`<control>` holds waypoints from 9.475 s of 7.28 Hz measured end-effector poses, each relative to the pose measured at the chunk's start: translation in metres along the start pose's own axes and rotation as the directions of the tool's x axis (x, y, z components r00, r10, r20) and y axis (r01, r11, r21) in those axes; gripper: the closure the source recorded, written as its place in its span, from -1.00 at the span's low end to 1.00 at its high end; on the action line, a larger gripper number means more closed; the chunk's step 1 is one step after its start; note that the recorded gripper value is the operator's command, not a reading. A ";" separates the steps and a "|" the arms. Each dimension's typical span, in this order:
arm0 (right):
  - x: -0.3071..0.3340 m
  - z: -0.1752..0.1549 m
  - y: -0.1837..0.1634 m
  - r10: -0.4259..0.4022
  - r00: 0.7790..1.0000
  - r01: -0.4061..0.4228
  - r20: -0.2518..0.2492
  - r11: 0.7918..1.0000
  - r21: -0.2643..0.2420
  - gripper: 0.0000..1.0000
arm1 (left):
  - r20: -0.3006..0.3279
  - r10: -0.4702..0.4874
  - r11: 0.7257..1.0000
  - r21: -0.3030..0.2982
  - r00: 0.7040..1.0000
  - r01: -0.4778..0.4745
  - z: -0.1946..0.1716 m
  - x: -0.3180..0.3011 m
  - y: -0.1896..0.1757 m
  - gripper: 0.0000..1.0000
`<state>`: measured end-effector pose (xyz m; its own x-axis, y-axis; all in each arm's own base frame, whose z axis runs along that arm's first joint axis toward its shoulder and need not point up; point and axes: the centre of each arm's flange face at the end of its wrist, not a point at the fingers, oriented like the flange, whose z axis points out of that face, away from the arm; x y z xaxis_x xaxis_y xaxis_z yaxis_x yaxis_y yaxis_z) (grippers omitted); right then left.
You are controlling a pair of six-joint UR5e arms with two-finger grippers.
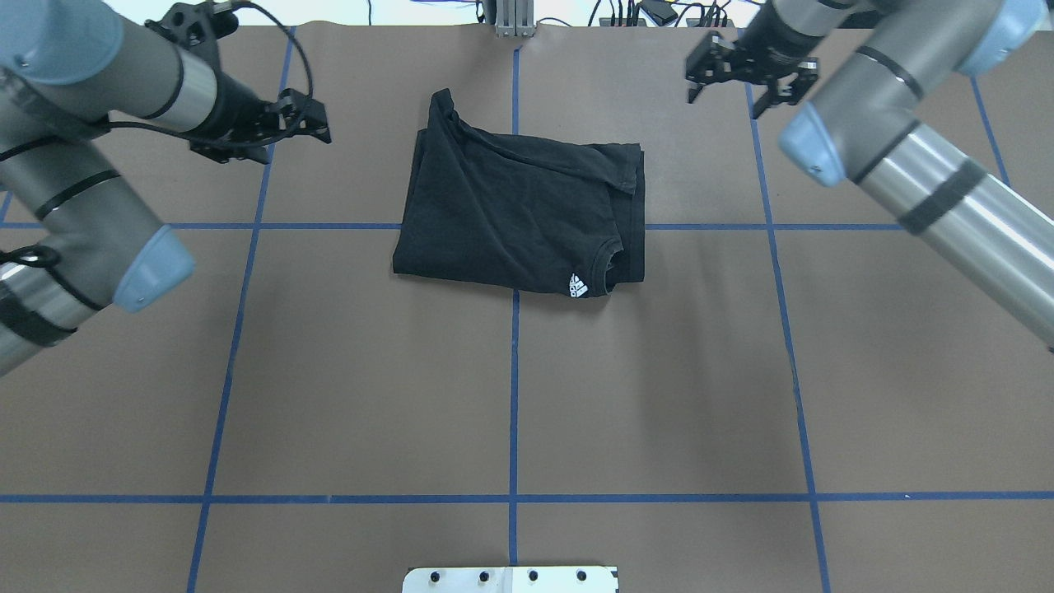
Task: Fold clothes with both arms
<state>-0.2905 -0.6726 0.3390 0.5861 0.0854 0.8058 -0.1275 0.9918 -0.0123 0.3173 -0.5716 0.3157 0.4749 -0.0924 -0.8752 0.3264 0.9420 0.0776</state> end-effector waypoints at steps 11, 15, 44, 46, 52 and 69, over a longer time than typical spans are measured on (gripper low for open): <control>0.364 -0.044 0.044 -0.124 0.977 0.110 -0.176 0.990 -0.085 -1.00 | 0.192 0.421 0.901 0.025 0.887 -0.433 -0.123 -0.337 -0.014 -1.00; 0.457 -0.076 0.089 -0.261 0.949 0.246 -0.176 0.964 -0.102 -1.00 | 0.222 0.451 0.889 -0.026 0.864 -0.458 -0.122 -0.398 -0.001 -1.00; 0.423 -0.136 0.166 -0.127 0.979 0.103 -0.158 0.983 -0.150 -1.00 | 0.250 0.247 0.935 -0.317 0.936 -0.162 -0.182 -0.442 0.015 -1.00; 0.423 -0.136 0.166 -0.072 0.983 0.048 -0.167 0.989 -0.142 -1.00 | 0.252 0.241 0.936 -0.317 0.937 -0.155 -0.181 -0.444 0.015 -1.00; 0.423 -0.136 0.166 -0.060 0.984 0.036 -0.169 0.990 -0.139 -1.00 | 0.253 0.238 0.935 -0.320 0.938 -0.151 -0.179 -0.446 0.016 -1.00; 0.449 -0.116 0.167 -0.028 0.984 -0.004 -0.173 0.984 -0.180 -1.00 | 0.252 0.239 0.933 -0.327 0.938 -0.150 -0.177 -0.450 0.016 -1.00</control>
<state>0.0445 -0.4580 0.6302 0.7192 0.0731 0.6910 0.0162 0.9924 -0.1219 -0.0356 -0.4577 0.6265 0.7290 0.0572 -0.6821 -0.0336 0.9983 0.0478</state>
